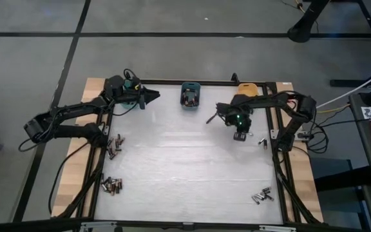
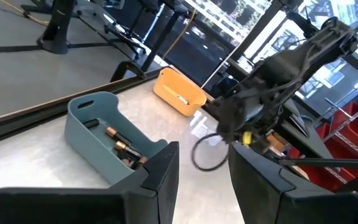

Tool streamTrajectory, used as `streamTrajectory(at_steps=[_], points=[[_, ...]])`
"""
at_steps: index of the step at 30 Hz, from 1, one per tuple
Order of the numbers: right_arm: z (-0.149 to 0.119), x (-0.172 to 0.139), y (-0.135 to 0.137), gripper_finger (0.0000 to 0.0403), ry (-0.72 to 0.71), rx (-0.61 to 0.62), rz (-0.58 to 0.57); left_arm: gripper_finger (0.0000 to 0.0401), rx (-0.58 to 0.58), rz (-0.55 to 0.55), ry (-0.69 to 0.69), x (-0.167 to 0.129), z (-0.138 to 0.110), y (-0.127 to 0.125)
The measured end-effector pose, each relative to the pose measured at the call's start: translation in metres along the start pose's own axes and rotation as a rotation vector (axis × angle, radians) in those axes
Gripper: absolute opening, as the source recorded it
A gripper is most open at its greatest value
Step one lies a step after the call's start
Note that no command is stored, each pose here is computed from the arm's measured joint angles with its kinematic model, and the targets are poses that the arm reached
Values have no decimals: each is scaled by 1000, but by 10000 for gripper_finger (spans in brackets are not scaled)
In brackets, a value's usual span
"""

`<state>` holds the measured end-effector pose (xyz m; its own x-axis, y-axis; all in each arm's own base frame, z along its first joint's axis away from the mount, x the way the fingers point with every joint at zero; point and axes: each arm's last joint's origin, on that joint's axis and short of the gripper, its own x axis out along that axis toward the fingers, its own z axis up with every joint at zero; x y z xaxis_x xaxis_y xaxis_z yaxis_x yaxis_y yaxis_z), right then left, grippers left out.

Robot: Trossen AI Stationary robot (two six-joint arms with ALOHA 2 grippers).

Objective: Sort batteries
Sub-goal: Put the silver battery into the yellow bin

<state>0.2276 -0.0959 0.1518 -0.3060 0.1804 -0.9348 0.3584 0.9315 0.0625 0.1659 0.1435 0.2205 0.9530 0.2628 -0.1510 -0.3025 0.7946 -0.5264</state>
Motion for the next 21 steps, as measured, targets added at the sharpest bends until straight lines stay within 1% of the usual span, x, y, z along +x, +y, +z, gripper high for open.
streamTrajectory(at_steps=[1, 4, 7, 8, 11, 13, 15, 18, 21], points=[[0, -11, 1, 19, -20, 0, 16, 129, 0, 0, 0, 0, 0, 0], [1, -54, 4, 10, -177, -19, 63, 129, -2, 0, 0, 0, 0, 0], [-10, -96, -1, 12, -303, -6, 58, 129, -5, 0, 0, 0, 0, 0], [-13, -110, -5, 14, -357, 9, 35, 129, -5, 1, 0, 0, 0, 0], [-24, -137, -29, 14, -457, 113, -104, 129, 4, 8, -4, 0, 0, 0], [-27, -147, -51, 13, -515, 208, -184, 129, 10, 14, -6, 0, 0, 0], [-29, -149, -74, 13, -556, 304, -218, 129, 14, 16, -8, 0, 0, 0], [-28, -140, -106, 14, -565, 411, -202, 129, 14, 16, -8, 0, 0, 0], [-26, -121, -130, 13, -516, 489, -183, 129, 11, 17, -8, 0, 0, 0]])
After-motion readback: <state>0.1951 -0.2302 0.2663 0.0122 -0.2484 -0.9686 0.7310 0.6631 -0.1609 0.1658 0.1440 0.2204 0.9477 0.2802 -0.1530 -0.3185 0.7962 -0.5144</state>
